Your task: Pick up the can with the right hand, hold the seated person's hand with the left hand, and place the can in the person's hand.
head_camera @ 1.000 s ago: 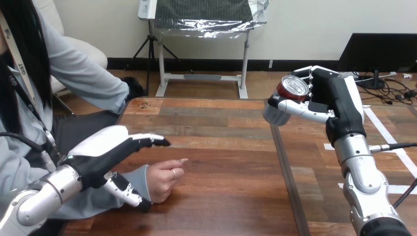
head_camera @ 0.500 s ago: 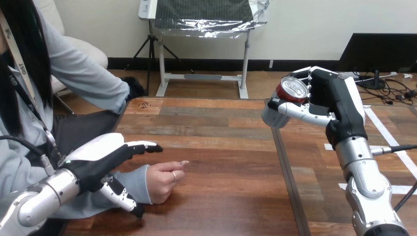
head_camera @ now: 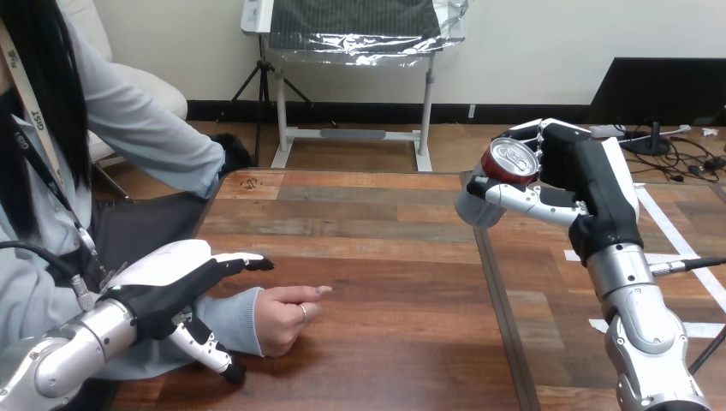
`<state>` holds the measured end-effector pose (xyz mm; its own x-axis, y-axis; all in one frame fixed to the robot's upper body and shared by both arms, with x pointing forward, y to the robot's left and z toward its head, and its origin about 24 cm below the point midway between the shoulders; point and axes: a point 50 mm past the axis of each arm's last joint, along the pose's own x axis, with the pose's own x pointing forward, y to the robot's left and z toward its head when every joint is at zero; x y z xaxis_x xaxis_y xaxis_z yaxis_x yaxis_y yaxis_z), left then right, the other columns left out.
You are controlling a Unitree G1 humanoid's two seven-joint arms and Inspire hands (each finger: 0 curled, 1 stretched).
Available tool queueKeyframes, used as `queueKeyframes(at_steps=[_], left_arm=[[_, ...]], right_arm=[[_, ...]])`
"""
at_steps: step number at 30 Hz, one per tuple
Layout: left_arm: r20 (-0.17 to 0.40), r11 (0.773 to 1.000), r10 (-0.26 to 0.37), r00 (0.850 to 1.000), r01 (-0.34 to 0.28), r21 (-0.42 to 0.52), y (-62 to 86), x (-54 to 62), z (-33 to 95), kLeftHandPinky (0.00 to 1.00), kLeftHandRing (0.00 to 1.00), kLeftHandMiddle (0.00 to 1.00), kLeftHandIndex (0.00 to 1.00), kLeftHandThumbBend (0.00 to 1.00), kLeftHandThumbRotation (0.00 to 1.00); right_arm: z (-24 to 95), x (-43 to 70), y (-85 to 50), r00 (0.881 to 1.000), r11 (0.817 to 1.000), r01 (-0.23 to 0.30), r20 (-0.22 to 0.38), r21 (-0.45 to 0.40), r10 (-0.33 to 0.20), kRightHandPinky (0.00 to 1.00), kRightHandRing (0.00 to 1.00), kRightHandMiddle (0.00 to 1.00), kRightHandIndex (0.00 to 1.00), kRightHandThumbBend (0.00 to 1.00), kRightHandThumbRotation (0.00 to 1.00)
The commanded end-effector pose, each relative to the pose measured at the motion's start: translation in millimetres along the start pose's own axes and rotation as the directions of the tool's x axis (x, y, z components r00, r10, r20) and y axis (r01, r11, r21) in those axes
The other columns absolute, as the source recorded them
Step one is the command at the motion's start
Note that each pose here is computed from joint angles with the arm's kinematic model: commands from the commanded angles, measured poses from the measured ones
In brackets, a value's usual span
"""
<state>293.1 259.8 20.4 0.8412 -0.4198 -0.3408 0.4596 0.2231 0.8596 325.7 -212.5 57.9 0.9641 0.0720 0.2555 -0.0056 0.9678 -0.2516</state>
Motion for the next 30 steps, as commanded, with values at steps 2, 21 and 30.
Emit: queueKeyframes(at_steps=[2,21,30], left_arm=[[0.028,0.996,0.08,0.996,-0.081,0.045,27.7,9.3,6.1,0.83,0.89,0.91,0.89,1.0,0.18],[-0.021,0.995,0.076,0.997,-0.074,0.072,19.5,10.6,0.5,0.81,0.86,0.87,0.86,1.0,0.22],[-0.036,0.992,0.09,0.995,-0.086,0.095,14.7,11.2,-1.1,0.74,0.8,0.8,0.79,1.0,0.23]], right_arm=[[28.4,16.3,-4.5,0.991,1.0,0.016,0.13,0.003,-0.016,0.34,0.39,0.46,0.48,0.69,0.0],[30.3,11.5,-3.6,0.99,1.0,-0.001,0.143,0.006,0.0,0.34,0.39,0.45,0.48,0.69,0.0],[31.2,9.8,-3.3,0.99,1.0,-0.004,0.143,-0.008,0.005,0.34,0.39,0.46,0.48,0.7,0.0]])
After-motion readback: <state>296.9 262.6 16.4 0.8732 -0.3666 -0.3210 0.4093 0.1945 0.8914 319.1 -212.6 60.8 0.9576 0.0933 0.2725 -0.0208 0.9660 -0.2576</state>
